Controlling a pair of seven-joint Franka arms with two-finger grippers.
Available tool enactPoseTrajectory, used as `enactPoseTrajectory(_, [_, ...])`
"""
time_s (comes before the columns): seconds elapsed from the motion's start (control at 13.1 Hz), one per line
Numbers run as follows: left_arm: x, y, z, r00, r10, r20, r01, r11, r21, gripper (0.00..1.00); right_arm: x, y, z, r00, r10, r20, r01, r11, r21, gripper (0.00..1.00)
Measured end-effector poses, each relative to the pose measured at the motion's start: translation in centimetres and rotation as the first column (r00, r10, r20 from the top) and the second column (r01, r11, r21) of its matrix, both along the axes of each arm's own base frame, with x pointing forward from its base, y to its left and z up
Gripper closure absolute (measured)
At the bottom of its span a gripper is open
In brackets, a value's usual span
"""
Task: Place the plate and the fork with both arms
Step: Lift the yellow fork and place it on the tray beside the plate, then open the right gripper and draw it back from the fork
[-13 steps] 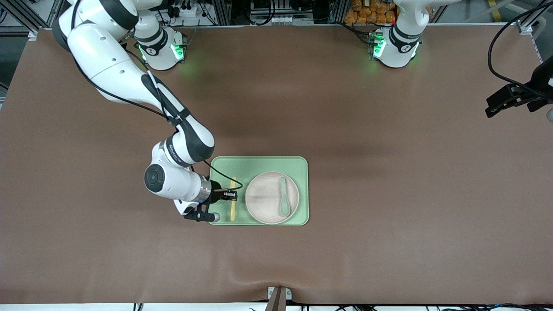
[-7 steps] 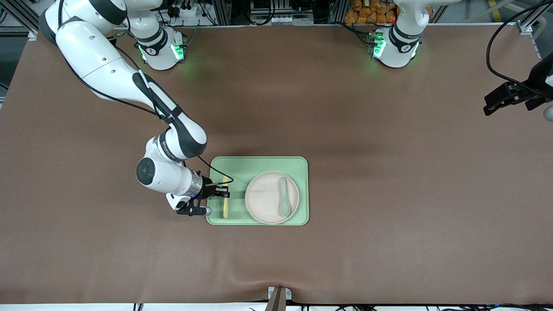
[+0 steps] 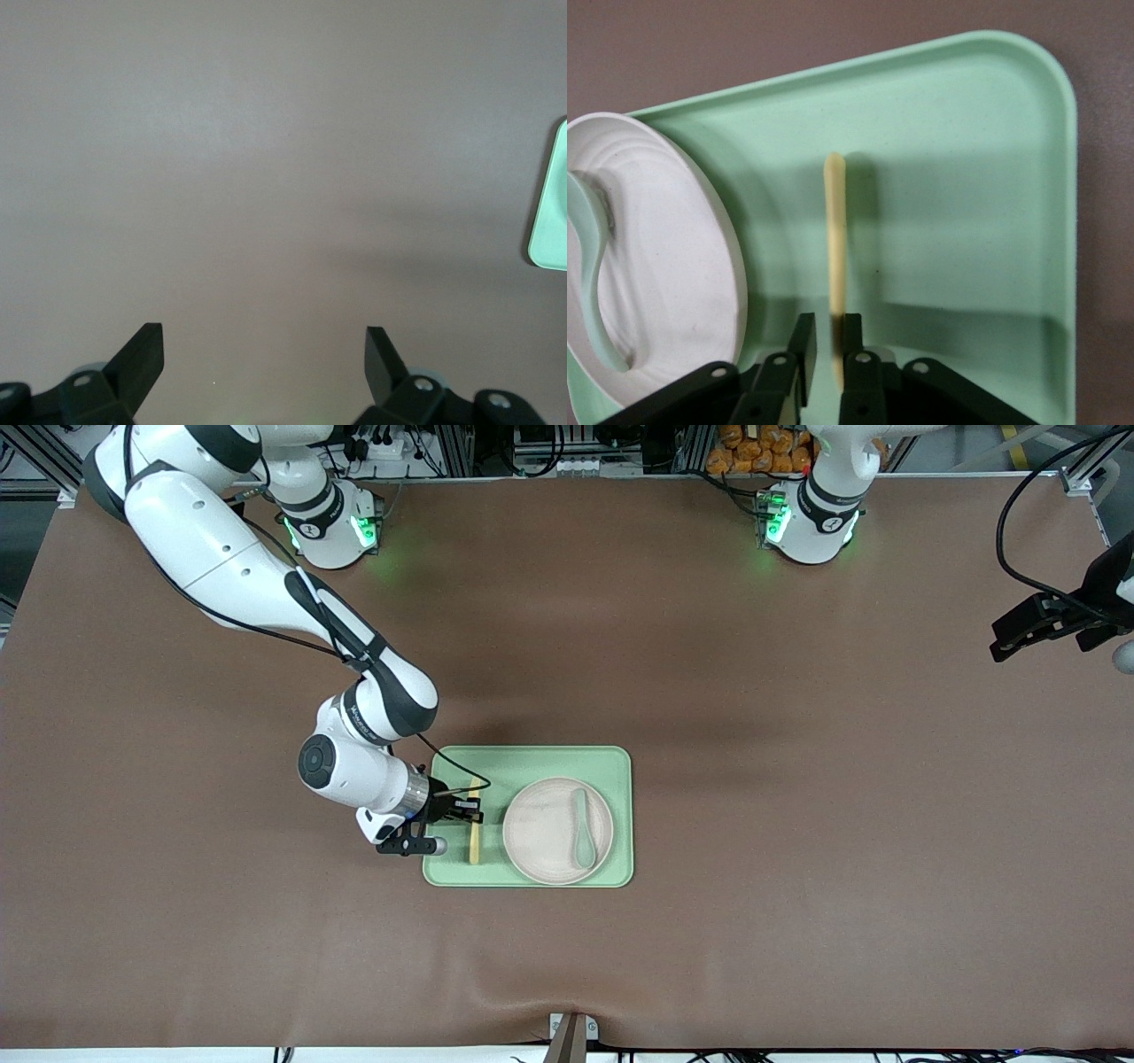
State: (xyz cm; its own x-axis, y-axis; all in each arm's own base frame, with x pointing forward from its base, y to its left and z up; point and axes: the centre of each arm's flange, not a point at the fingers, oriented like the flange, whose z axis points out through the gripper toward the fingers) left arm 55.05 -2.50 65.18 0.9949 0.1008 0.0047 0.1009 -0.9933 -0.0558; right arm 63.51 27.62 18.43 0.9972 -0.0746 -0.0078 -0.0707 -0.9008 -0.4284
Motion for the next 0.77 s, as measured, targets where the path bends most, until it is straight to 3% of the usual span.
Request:
enactPoseTrajectory(0.31, [0.0,0.0,0.0,1.0,0.0,0.0,0.0,1.0,0.0,0.0,0.4,-0.1,0.6,1.0,-0.005,0.015,0.005,1.0,0.003,0.31])
enactPoseTrajectory(0.54, [0.0,0.0,0.0,1.0,0.0,-0.001,0.0,1.0,0.0,0.0,1.9,-0.4,3.4,1.0,0.007,0.012,-0.007,1.0,0.002,0.0])
enactPoseTrajectory(0.77, [0.0,0.0,0.0,1.0,0.0,-0.001,0.0,1.0,0.0,0.0,4.7,-2.5,7.4,1.0,0.014,-0.017,-0.015,1.0,-0.017,0.0])
